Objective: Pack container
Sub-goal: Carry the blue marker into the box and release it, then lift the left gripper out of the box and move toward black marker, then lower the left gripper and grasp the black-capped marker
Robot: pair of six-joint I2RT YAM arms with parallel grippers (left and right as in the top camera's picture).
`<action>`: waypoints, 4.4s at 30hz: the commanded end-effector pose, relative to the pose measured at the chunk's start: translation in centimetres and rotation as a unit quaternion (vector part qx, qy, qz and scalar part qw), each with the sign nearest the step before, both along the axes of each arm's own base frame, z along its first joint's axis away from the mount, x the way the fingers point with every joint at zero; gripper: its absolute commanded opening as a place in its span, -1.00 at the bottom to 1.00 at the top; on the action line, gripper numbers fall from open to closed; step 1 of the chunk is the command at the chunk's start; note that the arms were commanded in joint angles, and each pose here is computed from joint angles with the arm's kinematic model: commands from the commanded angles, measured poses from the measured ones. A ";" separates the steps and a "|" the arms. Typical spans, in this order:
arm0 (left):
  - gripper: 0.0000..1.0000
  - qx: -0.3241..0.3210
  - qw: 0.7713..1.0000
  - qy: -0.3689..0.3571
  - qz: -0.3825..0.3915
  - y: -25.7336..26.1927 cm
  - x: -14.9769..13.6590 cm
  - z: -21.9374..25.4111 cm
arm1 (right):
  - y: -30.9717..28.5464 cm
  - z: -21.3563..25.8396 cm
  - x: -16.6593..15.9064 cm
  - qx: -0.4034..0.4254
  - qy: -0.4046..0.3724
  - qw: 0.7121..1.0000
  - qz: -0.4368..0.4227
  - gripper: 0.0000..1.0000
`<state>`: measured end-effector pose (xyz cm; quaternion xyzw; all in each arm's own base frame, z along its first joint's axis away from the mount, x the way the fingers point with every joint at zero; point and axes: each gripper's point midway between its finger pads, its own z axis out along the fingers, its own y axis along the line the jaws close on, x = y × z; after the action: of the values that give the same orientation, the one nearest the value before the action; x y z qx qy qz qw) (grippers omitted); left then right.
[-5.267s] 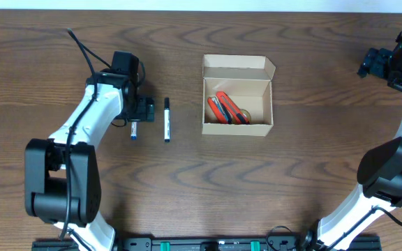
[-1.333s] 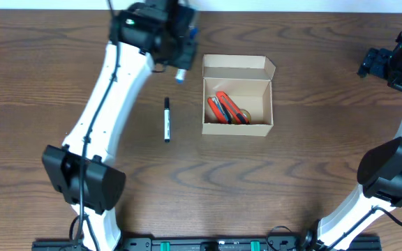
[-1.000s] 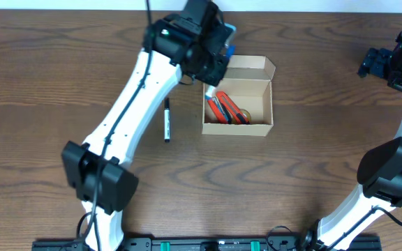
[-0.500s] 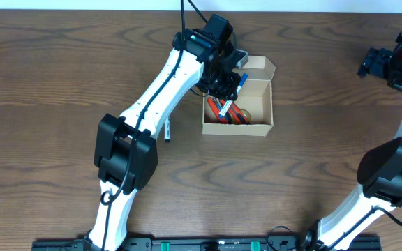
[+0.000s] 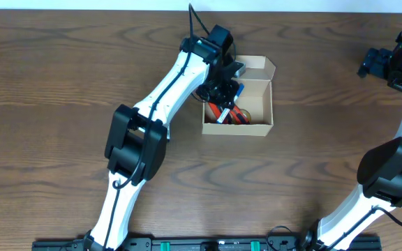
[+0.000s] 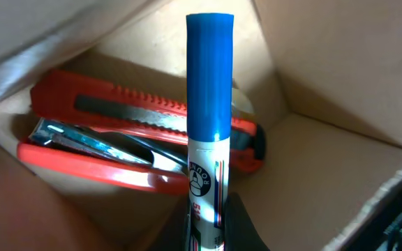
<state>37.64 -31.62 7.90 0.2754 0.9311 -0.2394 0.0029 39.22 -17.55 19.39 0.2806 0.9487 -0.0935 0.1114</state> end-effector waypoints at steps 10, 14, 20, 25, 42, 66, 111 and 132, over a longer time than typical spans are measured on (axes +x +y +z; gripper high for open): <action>-0.53 0.013 1.000 -0.019 -0.010 0.6 0.6 -0.1 | 0.0 0.2 -0.1 0.001 -0.003 1.000 -0.007 0.99; -0.18 0.012 1.000 -0.020 -0.012 0.5 0.6 -0.1 | 0.0 0.2 -0.1 0.000 -0.003 1.000 -0.007 0.98; -0.21 0.011 1.000 -0.022 -0.014 0.5 0.7 -0.1 | 0.0 0.2 -0.1 0.000 -0.003 1.000 -0.007 0.98; -0.21 0.005 0.999 -0.033 -0.013 0.2 1.1 0.6 | 0.0 0.2 -0.1 0.000 -0.003 1.000 -0.007 0.99; 0.49 0.094 0.963 -0.187 0.170 14.1 8.0 17.0 | 0.0 0.2 -0.1 0.001 -0.003 1.000 -0.007 0.99; 0.33 0.232 0.942 -0.053 0.237 20.9 4.8 11.2 | 0.0 0.2 -0.1 0.000 -0.003 1.000 -0.007 0.99; 0.16 0.202 0.911 -0.089 0.349 22.7 -0.8 1.5 | 0.0 0.2 -0.1 0.000 -0.003 1.000 -0.007 0.99; 0.10 0.215 0.926 -0.045 0.308 18.7 -1.6 -3.7 | 0.0 0.2 -0.1 0.000 -0.003 1.000 -0.007 0.99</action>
<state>36.31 -13.15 5.28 -0.0238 0.9968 -0.0120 0.0750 39.21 -17.55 19.38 0.2806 0.9488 -0.0935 0.1112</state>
